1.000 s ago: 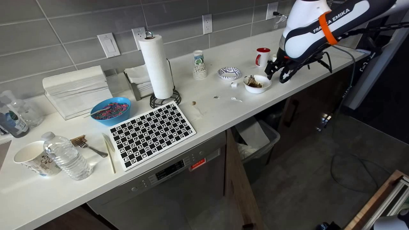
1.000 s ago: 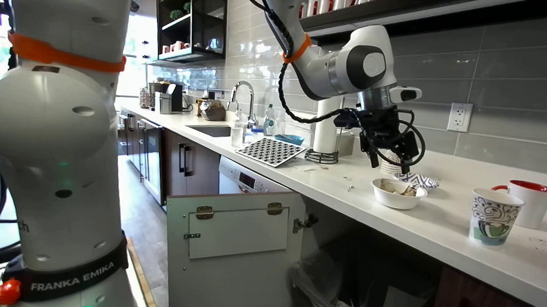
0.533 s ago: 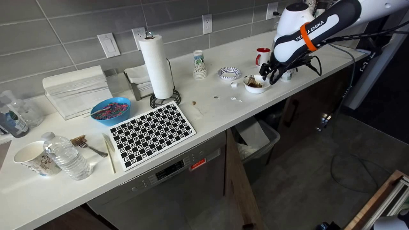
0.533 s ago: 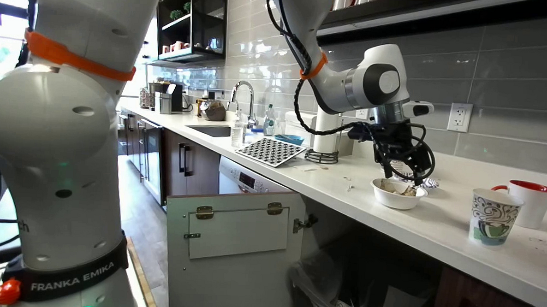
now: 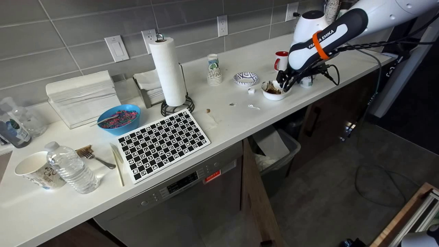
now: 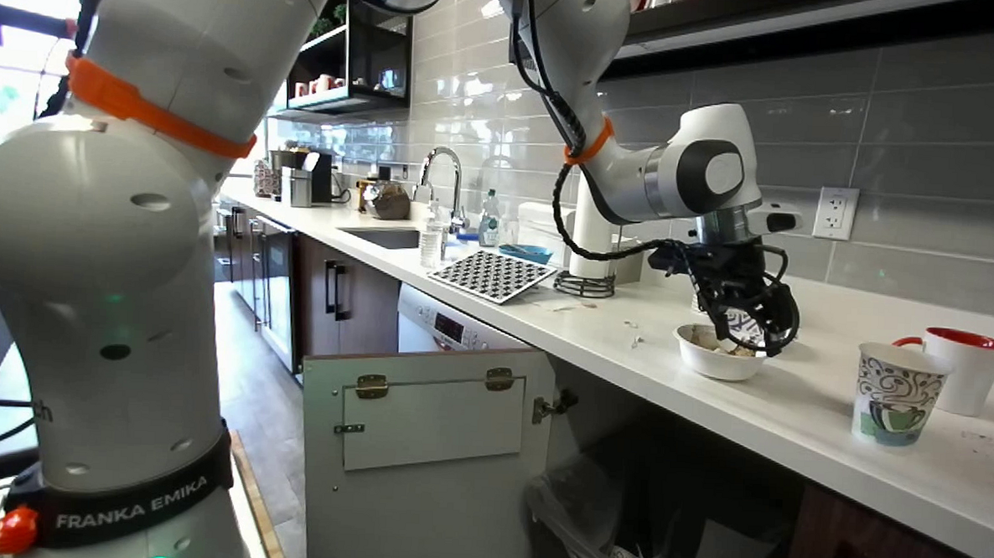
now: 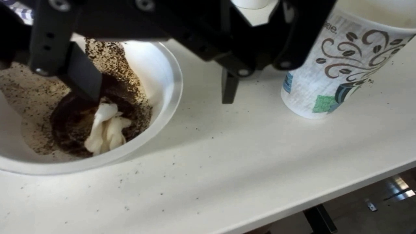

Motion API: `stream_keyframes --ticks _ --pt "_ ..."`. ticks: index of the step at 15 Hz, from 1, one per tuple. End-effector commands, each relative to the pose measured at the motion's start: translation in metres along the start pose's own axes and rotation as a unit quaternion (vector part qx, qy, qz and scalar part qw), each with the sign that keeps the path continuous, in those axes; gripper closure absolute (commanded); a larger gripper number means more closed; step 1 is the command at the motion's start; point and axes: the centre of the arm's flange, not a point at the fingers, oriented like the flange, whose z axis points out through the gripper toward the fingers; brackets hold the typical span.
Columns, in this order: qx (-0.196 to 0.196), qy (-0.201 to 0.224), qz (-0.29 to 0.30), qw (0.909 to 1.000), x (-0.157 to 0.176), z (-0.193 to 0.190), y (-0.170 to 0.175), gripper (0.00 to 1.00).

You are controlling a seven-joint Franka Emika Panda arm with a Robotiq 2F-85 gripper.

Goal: Take an item out of the bowl and put it into the bin

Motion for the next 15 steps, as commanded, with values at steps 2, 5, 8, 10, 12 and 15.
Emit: stream_keyframes --ticks 2,5,8,10,12,15 --pt "0.008 0.011 0.049 0.9987 0.013 0.023 0.0 0.31" --pt "0.009 0.012 0.066 0.9977 0.016 0.03 0.0 0.5" --pt "0.01 0.014 0.079 0.9967 0.016 0.036 0.001 0.74" --pt "0.01 0.019 0.083 0.9963 0.016 0.038 0.002 0.9" --pt "0.011 0.023 0.089 0.9957 0.016 0.039 0.004 1.0" --pt "0.016 0.033 0.094 0.9949 0.017 0.032 0.007 0.99"
